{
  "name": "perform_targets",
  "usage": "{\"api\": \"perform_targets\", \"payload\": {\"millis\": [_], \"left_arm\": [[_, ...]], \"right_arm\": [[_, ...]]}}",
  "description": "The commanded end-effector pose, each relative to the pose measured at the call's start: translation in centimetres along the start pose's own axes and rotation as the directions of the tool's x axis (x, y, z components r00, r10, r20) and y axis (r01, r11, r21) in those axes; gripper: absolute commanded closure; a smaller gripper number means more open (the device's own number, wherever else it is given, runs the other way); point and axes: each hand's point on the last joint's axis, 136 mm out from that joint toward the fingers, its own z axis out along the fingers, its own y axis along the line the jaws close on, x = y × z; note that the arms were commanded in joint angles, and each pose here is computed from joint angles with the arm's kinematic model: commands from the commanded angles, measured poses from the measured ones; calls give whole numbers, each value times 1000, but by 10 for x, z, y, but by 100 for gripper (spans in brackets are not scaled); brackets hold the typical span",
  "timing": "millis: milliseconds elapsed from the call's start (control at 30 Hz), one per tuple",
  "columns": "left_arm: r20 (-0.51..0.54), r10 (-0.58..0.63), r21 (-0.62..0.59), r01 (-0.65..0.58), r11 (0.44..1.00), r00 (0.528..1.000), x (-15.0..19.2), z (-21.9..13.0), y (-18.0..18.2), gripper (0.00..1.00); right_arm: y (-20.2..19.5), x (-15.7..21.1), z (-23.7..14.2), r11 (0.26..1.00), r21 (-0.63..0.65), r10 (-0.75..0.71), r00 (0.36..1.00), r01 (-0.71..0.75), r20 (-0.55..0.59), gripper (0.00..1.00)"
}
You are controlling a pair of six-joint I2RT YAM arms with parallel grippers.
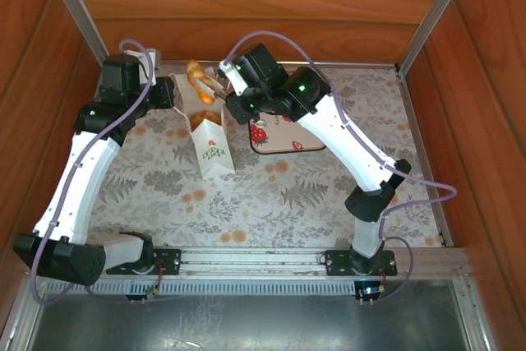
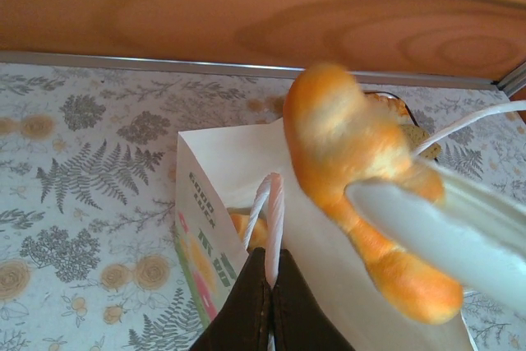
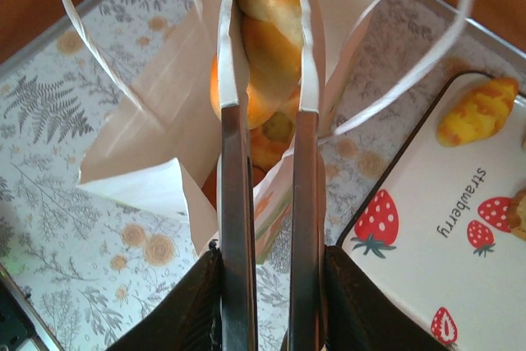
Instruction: Place the fake bread into the paper bag
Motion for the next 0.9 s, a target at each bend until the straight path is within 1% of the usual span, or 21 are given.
{"api": "perform_targets", "payload": {"millis": [0,167,467,633,867], "left_arm": [[13,9,-23,-9,1000,1000,-1,-7,5,98],[21,8,-29,-8,1000,1000,-2,-9,5,98],[34,7,-43,-5,999,999,-2,-14,8,98],[33,6,-43,-5,999,999,-2,-14,8,98],[31,6,-38,-5,999,1000,-1,-14,7,98]], "right_arm": [[9,12,8,999,-26,-43,998,41,-50,68],[5,27,15,998,-5,-55,992,55,-115,67],[-8,40,15,994,61,-75,982,87,-175,63],[-15,45,13,990,97,-78,977,99,-198,61],[-16,44,13,990,106,-72,978,94,-194,54]]}}
